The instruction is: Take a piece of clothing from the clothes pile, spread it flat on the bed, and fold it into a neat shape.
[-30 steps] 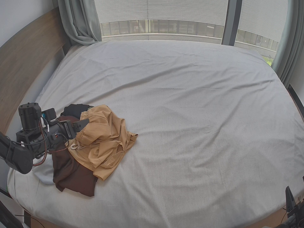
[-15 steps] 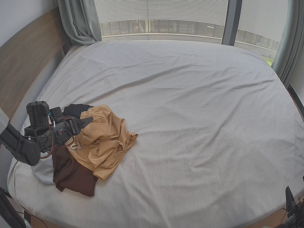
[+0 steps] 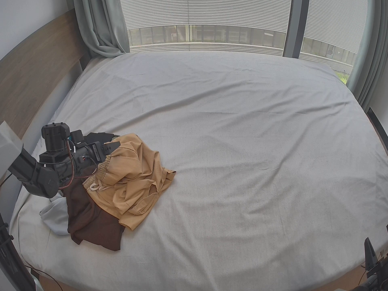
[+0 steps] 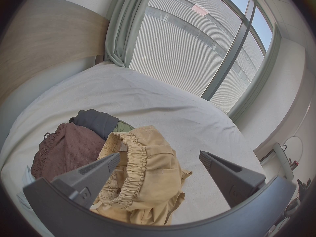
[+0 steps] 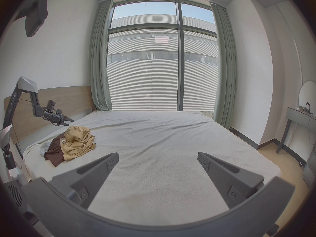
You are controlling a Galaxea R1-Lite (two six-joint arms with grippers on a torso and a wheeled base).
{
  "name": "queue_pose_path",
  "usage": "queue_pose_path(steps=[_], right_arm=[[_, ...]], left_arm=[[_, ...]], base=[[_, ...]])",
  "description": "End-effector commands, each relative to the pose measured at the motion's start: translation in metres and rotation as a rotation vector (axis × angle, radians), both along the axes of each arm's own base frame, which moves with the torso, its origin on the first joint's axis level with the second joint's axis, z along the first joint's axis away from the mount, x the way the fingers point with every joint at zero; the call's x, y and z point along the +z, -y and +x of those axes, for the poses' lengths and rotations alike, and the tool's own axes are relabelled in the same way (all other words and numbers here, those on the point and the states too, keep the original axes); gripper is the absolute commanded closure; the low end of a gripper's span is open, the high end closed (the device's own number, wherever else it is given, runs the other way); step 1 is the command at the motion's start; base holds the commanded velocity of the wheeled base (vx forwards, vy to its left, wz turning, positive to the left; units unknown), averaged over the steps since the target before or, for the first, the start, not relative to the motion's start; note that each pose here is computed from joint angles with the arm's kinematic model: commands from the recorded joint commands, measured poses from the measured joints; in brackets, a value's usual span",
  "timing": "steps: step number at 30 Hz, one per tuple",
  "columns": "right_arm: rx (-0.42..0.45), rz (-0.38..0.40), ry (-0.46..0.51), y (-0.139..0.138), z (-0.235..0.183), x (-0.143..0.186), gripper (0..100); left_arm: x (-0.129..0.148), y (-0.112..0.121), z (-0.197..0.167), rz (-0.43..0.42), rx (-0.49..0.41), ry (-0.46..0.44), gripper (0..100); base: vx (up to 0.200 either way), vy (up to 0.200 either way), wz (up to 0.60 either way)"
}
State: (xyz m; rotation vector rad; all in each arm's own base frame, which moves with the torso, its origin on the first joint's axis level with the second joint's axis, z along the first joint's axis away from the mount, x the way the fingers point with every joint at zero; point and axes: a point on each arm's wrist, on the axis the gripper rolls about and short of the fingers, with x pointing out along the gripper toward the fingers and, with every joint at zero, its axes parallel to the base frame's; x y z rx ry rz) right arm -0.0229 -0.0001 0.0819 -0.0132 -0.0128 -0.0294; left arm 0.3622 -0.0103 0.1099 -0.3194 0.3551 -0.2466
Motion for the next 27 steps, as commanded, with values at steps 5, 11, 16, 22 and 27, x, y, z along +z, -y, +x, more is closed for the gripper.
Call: queue_pose_path(steps=[5,11,16,22,27], right_arm=[[0.0,-0.001,-0.005,0.0,0.0,-0.005,0],[0.0,-0.001,-0.005,0.0,0.0,-0.005,0],[0.0,-0.001,-0.005,0.0,0.0,-0.005,0],[0.0,-0.001,-0.005,0.0,0.0,-0.005,0],[0.0,-0.001,-0.005,0.0,0.0,-0.005,0]], left_arm=[[-0.008,-0.005,0.018,0.0,0.013,-0.04,0],[-0.014,-0.004,0.028,-0.001,0.009,-0.043,0],[-0.021,-0.001,0.031,-0.006,-0.012,-0.057,0],[-0.025,0.001,0.03,-0.016,-0.038,-0.068,0],[-0.026,0.003,0.029,-0.027,-0.071,-0.07,0]], base=[[0.0,0.0,0.0],[0.0,0.0,0.0],[0.0,0.0,0.0],[0.0,0.0,0.0],[0.0,0.0,0.0]])
